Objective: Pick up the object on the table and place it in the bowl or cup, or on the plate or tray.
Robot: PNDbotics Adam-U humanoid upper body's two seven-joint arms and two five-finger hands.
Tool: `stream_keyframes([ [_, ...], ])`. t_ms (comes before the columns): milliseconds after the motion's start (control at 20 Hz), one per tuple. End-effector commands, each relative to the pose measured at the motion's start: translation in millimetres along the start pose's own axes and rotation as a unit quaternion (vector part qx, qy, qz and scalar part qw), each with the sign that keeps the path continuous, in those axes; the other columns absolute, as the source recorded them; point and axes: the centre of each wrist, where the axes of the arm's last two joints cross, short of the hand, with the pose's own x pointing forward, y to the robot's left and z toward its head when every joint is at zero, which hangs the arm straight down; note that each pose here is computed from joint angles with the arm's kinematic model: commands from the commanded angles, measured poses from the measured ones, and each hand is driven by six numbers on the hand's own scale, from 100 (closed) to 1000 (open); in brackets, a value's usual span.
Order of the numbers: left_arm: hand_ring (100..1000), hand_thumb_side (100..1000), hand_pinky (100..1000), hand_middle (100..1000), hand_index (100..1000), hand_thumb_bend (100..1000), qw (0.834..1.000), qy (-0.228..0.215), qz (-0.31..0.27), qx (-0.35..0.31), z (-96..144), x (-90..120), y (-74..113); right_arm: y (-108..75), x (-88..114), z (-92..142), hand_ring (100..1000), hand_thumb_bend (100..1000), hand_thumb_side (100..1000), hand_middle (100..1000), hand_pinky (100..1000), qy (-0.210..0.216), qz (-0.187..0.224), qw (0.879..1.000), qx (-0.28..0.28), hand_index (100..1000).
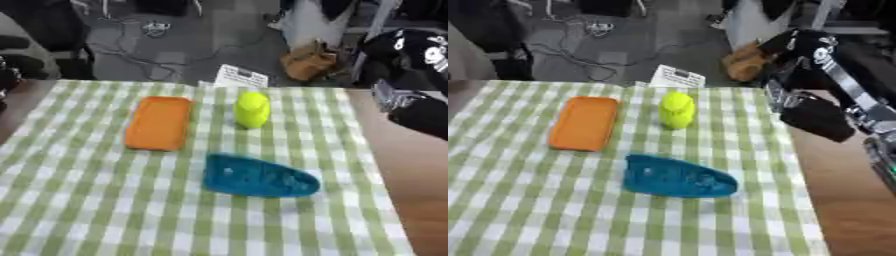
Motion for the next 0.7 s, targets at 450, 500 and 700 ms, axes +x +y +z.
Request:
stream_keyframes([
  [450, 696, 854, 693, 741, 814, 201, 1.0, -0.015, -0.005, -0.01, -5.5, 7.0, 1.2, -7.3, -1.1, -6.4, 707, 100, 523, 767, 496, -0.002, 0.032, 0.999, 0.034, 801],
  [500, 696, 854, 693, 741, 814, 201, 1.0, -0.014, -0.005, -0.011, -5.7, 6.8, 1.1, -6.4, -1.6, -8.0, 707, 100, 523, 767, 496, -0.002, 0.034, 0.999, 0.041, 801],
  [700, 696, 855, 693, 741, 814, 200, 1.0, -0.014, -0.003, -0.012, -6.0, 6.2, 0.2, 0.4, -5.2, -18.8, 721, 100, 528, 774, 506, -0.005, 0.044, 0.996, 0.075, 808],
])
